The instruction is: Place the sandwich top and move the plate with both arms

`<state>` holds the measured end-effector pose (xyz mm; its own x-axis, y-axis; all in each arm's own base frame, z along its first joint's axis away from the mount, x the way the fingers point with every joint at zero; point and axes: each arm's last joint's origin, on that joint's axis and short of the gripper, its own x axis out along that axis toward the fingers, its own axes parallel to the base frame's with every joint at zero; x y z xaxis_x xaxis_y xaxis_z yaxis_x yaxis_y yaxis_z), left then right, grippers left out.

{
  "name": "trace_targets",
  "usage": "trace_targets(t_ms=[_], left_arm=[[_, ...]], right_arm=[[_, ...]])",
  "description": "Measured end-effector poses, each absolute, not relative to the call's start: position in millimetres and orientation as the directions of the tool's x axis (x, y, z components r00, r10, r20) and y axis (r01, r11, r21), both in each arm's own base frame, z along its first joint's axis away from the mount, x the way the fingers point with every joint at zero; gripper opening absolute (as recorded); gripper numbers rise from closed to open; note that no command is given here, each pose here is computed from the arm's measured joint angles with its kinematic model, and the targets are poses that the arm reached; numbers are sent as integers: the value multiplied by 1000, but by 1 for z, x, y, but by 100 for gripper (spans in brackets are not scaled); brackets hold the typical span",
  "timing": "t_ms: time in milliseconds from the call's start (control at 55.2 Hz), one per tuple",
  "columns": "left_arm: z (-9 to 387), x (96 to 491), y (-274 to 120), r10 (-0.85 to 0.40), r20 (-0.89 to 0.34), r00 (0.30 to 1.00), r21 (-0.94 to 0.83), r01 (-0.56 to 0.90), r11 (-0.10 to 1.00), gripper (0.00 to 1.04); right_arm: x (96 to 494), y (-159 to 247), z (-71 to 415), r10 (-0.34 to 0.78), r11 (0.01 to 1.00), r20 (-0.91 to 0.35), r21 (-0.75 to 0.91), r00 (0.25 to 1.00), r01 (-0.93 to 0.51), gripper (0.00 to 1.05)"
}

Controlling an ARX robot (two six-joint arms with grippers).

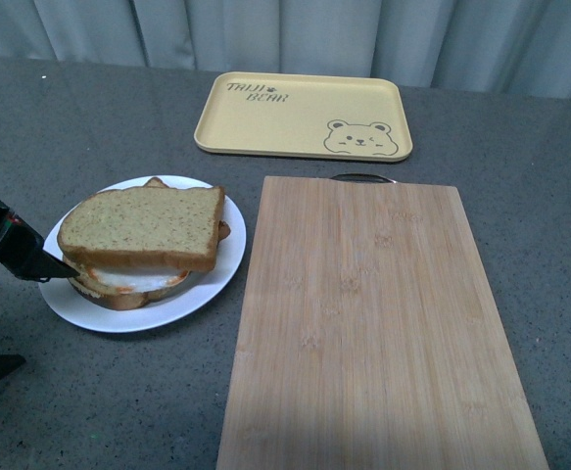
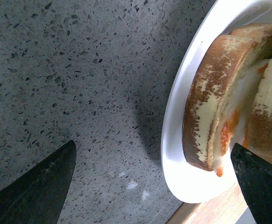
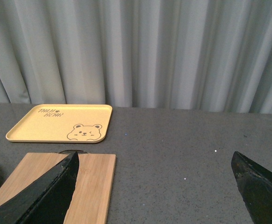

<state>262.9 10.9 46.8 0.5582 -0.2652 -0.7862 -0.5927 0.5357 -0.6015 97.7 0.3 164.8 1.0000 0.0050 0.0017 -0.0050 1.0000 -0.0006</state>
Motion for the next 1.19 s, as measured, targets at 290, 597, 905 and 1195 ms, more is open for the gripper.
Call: trace_targets(t_ms=[290, 597, 905, 1195], left_arm=[[38, 278, 9, -285, -797, 532, -597, -624, 504, 53], [37, 290, 9, -319, -774, 547, -630, -612, 479, 6], [41, 281, 9, -359, -683, 636, -726, -543, 422, 4], [50, 272, 7, -383, -458, 802, -885, -371, 281, 4]], right_arm=[[98, 0, 165, 5, 1000, 2, -1, 1000, -5, 95], [98, 0, 165, 5, 1000, 2, -1, 1000, -5, 95], [98, 0, 165, 5, 1000, 2, -1, 1000, -5, 95], [98, 0, 165, 5, 1000, 2, -1, 1000, -5, 95]])
